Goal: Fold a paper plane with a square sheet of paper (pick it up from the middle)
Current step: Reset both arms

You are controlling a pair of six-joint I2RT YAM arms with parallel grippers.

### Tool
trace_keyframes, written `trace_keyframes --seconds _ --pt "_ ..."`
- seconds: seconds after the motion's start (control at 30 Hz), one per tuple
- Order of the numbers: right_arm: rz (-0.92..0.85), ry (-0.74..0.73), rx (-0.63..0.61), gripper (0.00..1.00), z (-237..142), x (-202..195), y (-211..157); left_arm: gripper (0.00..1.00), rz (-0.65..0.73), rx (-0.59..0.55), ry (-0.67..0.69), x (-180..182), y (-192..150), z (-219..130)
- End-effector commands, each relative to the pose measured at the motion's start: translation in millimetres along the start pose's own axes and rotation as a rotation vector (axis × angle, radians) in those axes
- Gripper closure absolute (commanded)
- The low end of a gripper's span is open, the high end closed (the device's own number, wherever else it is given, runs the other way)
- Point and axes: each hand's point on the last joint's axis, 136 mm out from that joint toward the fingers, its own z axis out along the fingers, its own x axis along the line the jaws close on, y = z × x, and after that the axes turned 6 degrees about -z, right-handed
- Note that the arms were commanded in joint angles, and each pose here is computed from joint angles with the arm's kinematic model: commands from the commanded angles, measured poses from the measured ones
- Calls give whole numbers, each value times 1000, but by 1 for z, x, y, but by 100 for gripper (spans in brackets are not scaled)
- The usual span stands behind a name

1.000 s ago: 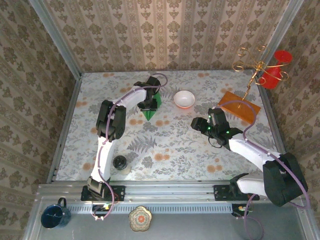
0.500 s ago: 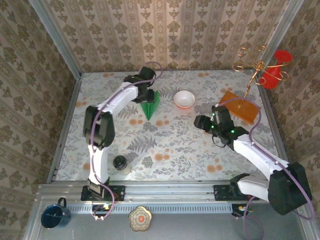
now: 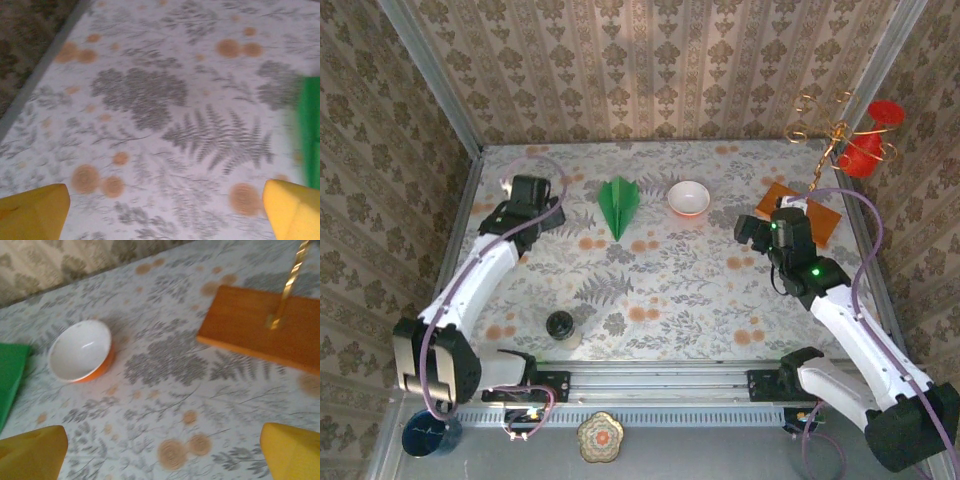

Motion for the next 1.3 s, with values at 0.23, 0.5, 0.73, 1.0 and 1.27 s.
trace_keyframes --seconds 0.23,0.5,0.73,1.0,1.27 --pt "-149 -315 -243 0 17 -69 -5 3 -81 -226 135 94 -3 25" --pt "-143 -286 -204 0 66 -78 -40 0 29 -322 20 84 -17 52" --pt "-190 -235 -249 0 88 -71 -29 0 120 -404 -126 55 -19 73" --pt "-226 -68 -272 0 107 -48 -23 0 189 -419 -255 29 -23 90" --pt "-246 -22 -246 0 133 -40 -43 0 210 -398 -260 24 -31 104"
